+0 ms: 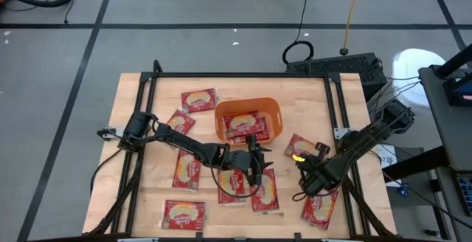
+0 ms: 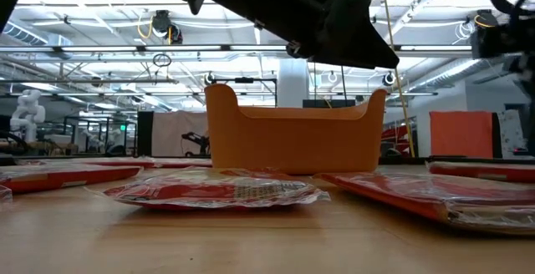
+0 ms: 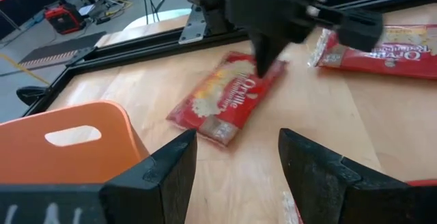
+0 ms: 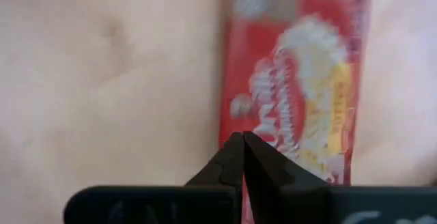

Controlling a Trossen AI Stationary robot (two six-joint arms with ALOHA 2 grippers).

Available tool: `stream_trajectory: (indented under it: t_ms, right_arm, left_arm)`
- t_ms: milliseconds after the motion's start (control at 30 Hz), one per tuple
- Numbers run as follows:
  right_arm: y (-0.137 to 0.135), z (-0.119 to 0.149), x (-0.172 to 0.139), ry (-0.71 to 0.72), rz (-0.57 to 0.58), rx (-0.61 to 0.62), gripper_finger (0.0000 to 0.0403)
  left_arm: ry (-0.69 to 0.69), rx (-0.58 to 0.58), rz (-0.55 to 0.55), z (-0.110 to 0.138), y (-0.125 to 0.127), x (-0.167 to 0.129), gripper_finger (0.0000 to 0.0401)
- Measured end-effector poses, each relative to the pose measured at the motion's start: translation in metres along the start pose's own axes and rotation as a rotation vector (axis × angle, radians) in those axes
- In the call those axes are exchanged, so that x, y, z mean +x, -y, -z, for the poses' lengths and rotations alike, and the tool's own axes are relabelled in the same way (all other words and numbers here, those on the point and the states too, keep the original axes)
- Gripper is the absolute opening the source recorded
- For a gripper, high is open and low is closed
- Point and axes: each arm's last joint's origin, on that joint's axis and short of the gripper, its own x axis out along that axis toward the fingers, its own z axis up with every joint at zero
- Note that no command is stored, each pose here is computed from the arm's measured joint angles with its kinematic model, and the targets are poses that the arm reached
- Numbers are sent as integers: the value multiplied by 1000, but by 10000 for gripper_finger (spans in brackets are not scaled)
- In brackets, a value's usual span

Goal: Sort popcorn bags into baskets
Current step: Put the red popcorn bag into the orange bin

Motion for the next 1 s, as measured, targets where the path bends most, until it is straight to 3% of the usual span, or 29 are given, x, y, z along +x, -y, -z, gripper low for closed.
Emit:
stream_trajectory:
  t_ms: [200, 533, 700, 833, 1000]
  right_arm:
    - [1, -1, -5, 29, -20, -25, 13]
    - [12, 16, 21, -31, 34, -41, 121]
    - [12, 24, 38, -24, -21, -58, 149]
    - [17, 30, 48, -24, -9, -35, 133]
    - [15, 27, 46, -2, -10, -57, 55]
  left_arm:
    - [3, -5, -7, 0, -3, 1, 211]
    - [3, -2, 1, 0, 0, 0, 211]
    - [0, -2, 1, 0, 0, 0, 211]
    - [-1, -2, 1, 0, 0, 0, 211]
    - [-4, 12, 0, 0, -1, 0, 211]
